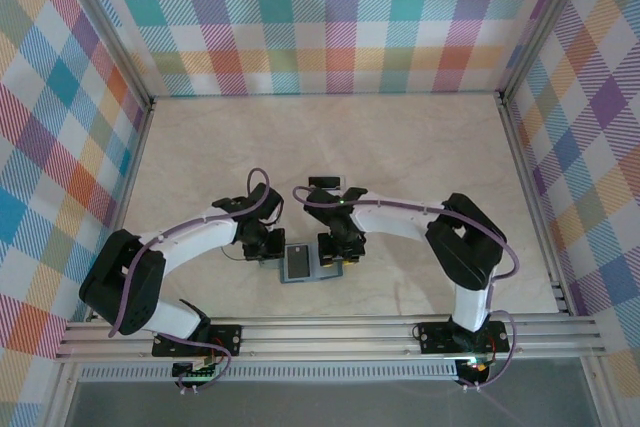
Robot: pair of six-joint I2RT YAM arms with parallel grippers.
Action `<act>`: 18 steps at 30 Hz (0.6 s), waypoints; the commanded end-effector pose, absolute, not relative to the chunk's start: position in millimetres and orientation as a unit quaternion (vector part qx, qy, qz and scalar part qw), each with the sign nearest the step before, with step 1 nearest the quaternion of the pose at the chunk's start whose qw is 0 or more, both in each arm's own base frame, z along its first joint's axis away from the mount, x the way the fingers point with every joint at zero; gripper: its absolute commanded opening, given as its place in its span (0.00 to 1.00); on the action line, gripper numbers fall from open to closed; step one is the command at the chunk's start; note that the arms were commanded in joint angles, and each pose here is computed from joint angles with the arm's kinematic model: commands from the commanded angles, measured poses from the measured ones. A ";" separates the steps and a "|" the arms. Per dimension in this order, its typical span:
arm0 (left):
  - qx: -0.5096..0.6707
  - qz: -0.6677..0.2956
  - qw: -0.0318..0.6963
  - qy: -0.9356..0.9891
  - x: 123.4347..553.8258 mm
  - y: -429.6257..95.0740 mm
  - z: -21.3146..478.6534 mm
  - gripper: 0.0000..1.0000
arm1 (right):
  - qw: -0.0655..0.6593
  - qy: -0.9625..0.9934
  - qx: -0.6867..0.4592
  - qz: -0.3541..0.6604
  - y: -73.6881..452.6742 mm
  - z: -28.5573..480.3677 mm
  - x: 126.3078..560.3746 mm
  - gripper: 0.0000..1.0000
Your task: Take the credit cards out of the card holder
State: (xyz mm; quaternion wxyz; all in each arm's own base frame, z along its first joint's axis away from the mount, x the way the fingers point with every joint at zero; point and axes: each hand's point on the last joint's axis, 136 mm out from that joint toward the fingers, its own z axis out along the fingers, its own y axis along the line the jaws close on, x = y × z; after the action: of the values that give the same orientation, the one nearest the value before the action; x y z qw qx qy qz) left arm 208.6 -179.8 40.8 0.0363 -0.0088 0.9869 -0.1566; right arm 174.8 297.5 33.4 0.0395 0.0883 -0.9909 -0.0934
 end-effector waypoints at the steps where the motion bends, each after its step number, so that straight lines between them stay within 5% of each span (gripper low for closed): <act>1: -0.014 -0.180 0.042 0.983 211.6 -192.4 60.4 0.11 | 0.040 -0.986 0.075 -0.142 309.2 45.1 169.8 0.40; 18: -0.012 -0.188 0.039 0.981 209.0 -206.4 45.3 0.10 | -0.002 -0.985 0.089 -0.151 300.3 96.6 173.8 0.49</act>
State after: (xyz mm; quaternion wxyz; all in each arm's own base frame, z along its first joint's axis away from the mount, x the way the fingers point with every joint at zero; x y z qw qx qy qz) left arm 213.3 -204.6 54.7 0.0498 -0.0098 0.9814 -0.1852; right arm 172.1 300.5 75.4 0.0119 0.0835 -0.9858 -0.1449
